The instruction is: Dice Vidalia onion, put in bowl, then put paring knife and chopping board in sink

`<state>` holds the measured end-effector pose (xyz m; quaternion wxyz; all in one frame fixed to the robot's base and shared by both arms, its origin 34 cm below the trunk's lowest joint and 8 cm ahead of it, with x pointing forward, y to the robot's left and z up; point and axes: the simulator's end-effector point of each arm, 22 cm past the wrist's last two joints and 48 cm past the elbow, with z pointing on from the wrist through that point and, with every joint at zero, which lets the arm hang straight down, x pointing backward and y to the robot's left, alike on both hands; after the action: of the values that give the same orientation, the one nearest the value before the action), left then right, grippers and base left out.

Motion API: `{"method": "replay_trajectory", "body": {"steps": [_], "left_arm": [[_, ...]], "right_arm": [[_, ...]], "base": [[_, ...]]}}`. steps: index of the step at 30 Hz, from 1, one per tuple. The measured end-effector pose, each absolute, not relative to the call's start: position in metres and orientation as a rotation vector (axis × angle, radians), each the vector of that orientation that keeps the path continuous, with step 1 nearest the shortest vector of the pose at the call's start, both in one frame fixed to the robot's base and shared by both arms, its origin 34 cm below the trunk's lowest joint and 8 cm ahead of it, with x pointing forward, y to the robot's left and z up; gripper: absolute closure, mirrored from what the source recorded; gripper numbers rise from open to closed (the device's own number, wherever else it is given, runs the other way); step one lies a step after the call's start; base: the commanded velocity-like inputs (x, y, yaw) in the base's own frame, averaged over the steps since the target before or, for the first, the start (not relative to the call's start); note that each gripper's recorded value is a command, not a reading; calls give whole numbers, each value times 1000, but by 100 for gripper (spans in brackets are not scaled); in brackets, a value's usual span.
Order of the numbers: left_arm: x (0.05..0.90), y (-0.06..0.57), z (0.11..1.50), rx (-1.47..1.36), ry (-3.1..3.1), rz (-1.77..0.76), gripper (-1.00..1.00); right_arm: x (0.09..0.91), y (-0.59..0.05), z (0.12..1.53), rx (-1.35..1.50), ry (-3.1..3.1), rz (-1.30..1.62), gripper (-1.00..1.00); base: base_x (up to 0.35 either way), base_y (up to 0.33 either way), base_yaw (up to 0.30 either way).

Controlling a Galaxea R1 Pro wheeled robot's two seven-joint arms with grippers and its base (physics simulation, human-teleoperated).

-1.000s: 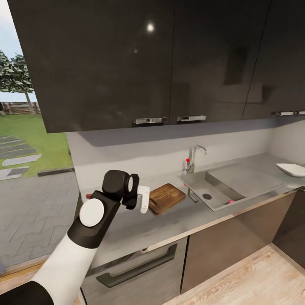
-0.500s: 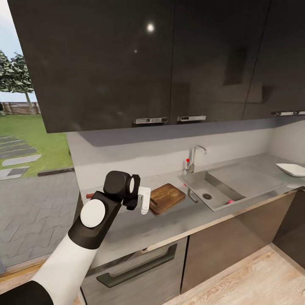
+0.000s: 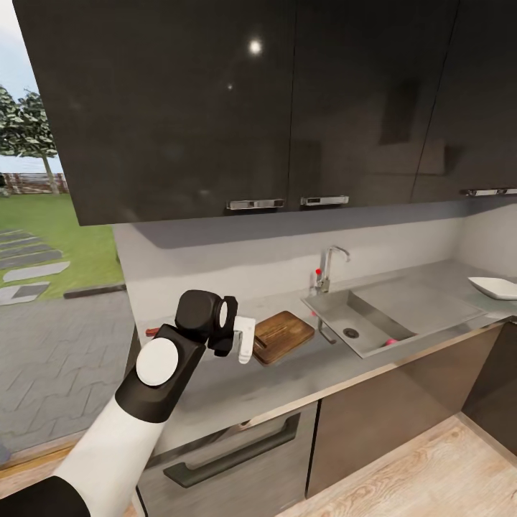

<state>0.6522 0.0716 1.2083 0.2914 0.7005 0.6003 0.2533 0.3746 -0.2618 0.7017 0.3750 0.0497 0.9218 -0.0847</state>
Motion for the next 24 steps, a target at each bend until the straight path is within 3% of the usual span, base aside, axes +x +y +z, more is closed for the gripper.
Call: {"method": "replay_trajectory", "body": {"steps": [24], "left_arm": [[658, 71, 1192, 1889, 1614, 651, -100]], "right_arm": [[365, -258, 694, 129, 2391, -214, -100]], "base": [[4, 0, 0]]}}
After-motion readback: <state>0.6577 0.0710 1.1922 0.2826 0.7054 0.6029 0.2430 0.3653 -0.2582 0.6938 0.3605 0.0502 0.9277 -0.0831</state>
